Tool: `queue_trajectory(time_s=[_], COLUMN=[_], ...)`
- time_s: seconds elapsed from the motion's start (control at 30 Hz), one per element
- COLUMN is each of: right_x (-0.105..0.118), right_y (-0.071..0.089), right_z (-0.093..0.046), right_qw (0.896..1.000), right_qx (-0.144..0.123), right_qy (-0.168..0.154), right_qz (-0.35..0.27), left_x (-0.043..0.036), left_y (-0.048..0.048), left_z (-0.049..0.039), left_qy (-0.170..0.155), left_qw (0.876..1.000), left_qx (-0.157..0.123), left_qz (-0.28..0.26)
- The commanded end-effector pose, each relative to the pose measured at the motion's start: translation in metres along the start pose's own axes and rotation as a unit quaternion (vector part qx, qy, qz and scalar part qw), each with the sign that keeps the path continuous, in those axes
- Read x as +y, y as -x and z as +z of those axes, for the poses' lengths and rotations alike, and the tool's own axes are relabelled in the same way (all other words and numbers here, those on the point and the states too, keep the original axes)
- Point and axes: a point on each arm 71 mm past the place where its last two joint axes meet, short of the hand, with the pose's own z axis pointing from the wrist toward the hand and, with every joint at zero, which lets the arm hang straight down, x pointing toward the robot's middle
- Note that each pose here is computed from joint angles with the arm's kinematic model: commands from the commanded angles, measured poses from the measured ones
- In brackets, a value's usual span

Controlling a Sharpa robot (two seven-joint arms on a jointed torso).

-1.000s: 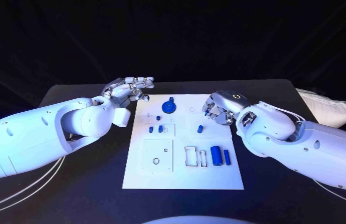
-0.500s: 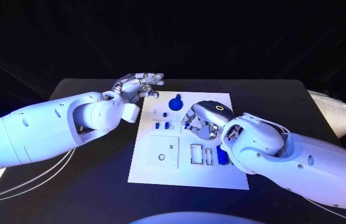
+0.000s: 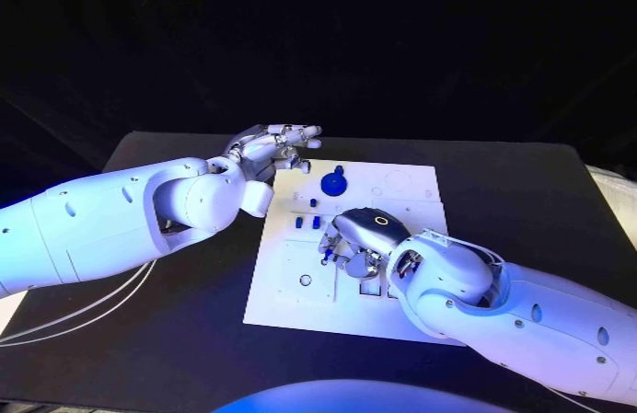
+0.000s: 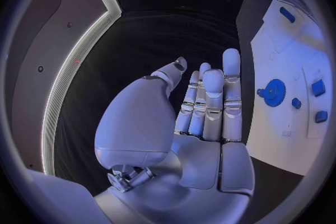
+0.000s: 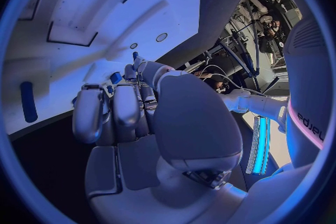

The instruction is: Assemble the parts on the task board

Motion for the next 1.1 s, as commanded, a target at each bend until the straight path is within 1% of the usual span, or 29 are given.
queue_trajectory(time_s=[0.03,0.53,0.83,1.1], right_x=[0.003,-0.001,-0.001,0.0], right_y=[-0.004,-0.01,-0.015,-0.022], right_z=[0.001,0.005,0.008,0.011], right_qw=[1.0,1.0,0.999,0.998], right_qx=[0.01,0.022,0.037,0.056], right_qy=[0.014,0.006,0.007,0.007], right_qz=[-0.018,-0.021,-0.029,-0.034], left_x=[-0.0017,-0.0012,-0.0005,-0.0002], left_y=[-0.0037,-0.0044,-0.0051,-0.006], left_z=[0.0004,0.0012,0.0013,0.0015], left_qy=[-0.011,-0.008,-0.004,-0.003], left_qw=[1.0,1.0,1.0,1.0], left_qx=[0.013,0.017,0.022,0.026], left_qz=[-0.001,-0.002,-0.003,0.0])
